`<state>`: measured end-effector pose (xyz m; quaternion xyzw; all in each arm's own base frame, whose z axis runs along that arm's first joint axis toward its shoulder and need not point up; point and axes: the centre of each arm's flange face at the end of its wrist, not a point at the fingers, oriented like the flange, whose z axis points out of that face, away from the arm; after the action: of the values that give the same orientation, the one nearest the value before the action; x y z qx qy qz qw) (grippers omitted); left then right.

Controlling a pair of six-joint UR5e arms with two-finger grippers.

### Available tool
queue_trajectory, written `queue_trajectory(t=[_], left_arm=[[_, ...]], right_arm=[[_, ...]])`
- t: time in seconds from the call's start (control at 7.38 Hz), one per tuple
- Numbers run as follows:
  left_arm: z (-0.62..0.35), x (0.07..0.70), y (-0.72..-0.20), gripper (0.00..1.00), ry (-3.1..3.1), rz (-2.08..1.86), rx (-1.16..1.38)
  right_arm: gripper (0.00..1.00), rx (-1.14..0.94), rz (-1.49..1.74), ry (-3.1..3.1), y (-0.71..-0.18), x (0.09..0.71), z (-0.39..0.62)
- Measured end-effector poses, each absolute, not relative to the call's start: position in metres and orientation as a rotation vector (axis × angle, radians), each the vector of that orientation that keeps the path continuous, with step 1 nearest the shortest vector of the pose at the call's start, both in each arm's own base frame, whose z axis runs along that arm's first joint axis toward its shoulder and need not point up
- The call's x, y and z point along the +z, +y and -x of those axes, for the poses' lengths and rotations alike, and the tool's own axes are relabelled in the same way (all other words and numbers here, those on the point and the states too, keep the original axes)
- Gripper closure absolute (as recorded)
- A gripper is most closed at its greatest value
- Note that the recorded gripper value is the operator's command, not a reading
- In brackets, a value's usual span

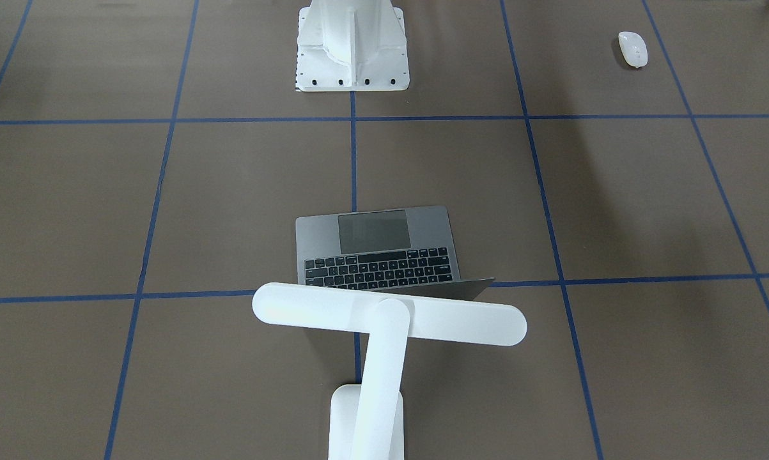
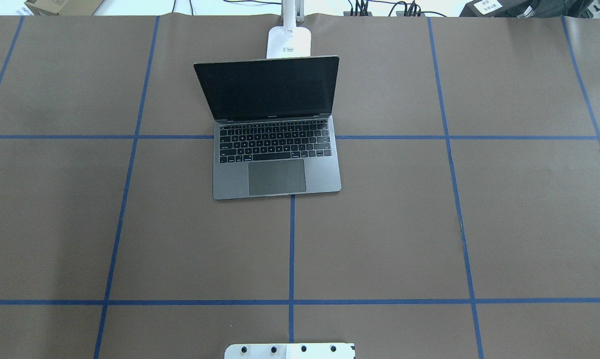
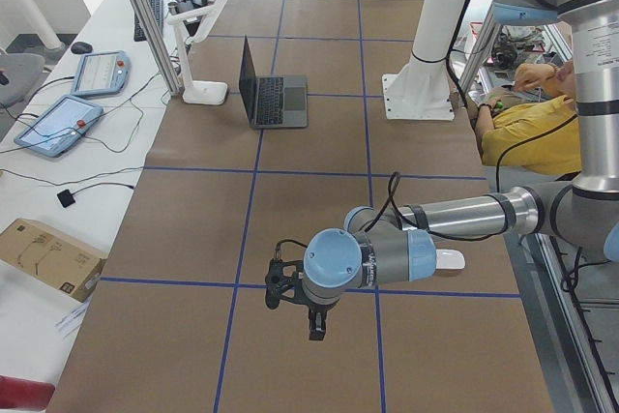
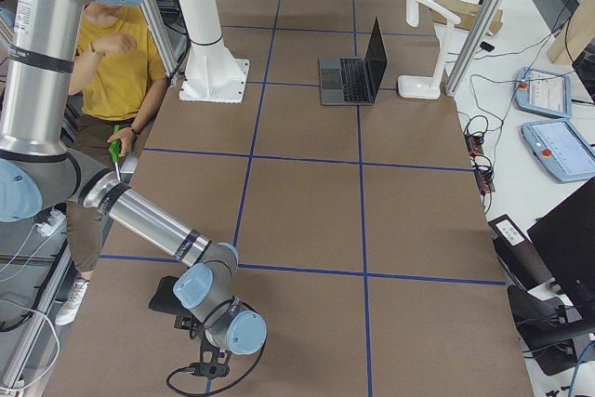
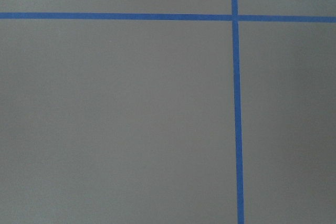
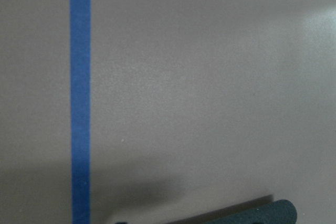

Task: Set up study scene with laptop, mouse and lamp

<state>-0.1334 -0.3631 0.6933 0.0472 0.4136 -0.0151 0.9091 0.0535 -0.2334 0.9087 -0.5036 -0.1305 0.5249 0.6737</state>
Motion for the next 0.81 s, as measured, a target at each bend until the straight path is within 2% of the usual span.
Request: queue_trajectory(t=[0.54,0.81], left_arm=[[0.1319,0.6956,-0.3565,0.00,0.856,-0.092,-0.033],[0.1315,0.6975,-0.3543,0.00,0.856,-0.088,-0.033]], right_arm=[[0.20,1.204,1.170,-0.340,-0.2284,0.9074,-0.0492],[0.26,1.210,1.195,-0.342,-0.2231,0.9073,-0.0484]])
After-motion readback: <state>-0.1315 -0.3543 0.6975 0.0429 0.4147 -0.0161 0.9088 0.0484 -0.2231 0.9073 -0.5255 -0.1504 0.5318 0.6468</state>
